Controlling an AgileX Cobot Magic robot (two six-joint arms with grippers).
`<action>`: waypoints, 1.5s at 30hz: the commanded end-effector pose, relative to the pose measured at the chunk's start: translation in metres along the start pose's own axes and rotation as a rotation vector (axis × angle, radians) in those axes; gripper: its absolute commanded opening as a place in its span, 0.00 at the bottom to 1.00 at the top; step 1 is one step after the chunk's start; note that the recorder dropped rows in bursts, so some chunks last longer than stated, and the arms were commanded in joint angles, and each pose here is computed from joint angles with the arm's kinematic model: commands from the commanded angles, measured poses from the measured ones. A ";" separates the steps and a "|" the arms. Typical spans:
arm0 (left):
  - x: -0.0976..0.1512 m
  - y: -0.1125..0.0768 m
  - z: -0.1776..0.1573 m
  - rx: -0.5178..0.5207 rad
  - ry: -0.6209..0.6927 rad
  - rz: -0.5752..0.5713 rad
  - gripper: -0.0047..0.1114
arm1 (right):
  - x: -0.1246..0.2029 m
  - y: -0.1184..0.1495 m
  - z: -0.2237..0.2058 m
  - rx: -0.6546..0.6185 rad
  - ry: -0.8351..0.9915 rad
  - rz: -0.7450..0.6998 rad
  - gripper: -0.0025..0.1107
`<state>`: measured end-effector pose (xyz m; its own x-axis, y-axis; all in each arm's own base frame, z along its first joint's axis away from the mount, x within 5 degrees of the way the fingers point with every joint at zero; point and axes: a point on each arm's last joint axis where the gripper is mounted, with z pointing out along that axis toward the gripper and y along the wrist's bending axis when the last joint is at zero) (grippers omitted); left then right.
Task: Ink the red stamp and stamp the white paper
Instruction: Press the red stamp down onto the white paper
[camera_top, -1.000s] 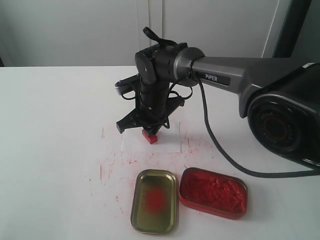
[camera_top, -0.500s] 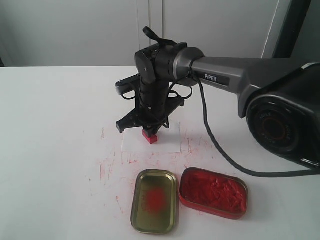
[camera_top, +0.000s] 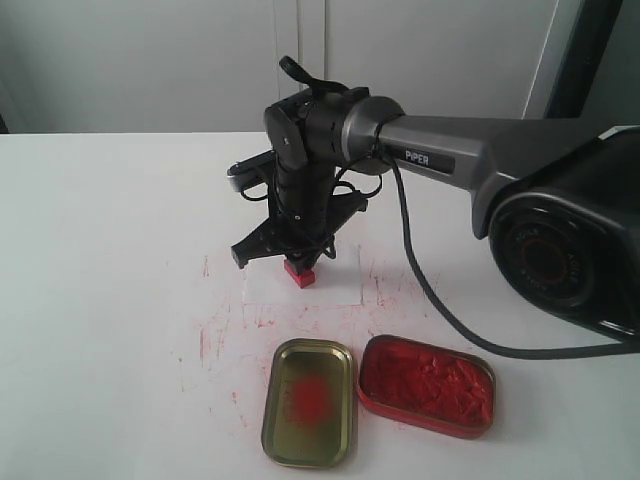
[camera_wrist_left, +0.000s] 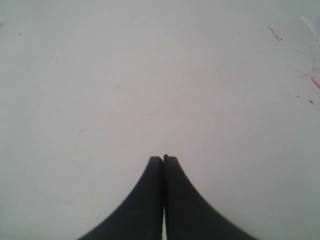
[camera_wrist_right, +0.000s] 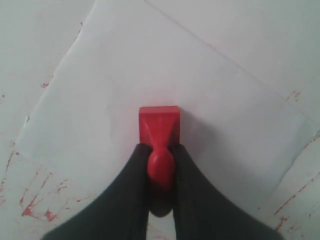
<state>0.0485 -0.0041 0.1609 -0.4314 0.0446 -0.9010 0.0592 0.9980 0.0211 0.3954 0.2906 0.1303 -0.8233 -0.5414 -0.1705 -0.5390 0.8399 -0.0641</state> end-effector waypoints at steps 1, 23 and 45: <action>0.003 0.000 0.001 0.003 0.011 0.001 0.04 | 0.029 -0.005 0.063 0.058 0.229 -0.029 0.02; 0.003 0.000 0.001 0.003 0.011 0.001 0.04 | 0.010 -0.009 0.009 0.063 0.072 0.001 0.02; 0.003 0.000 0.001 0.003 0.011 0.001 0.04 | 0.000 -0.013 -0.034 -0.054 -0.058 0.082 0.02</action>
<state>0.0485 -0.0041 0.1609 -0.4314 0.0446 -0.9010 0.0592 0.9980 0.0211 0.3923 0.2846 0.1559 -0.8451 -0.4919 -0.2095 -0.4977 0.8669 -0.0276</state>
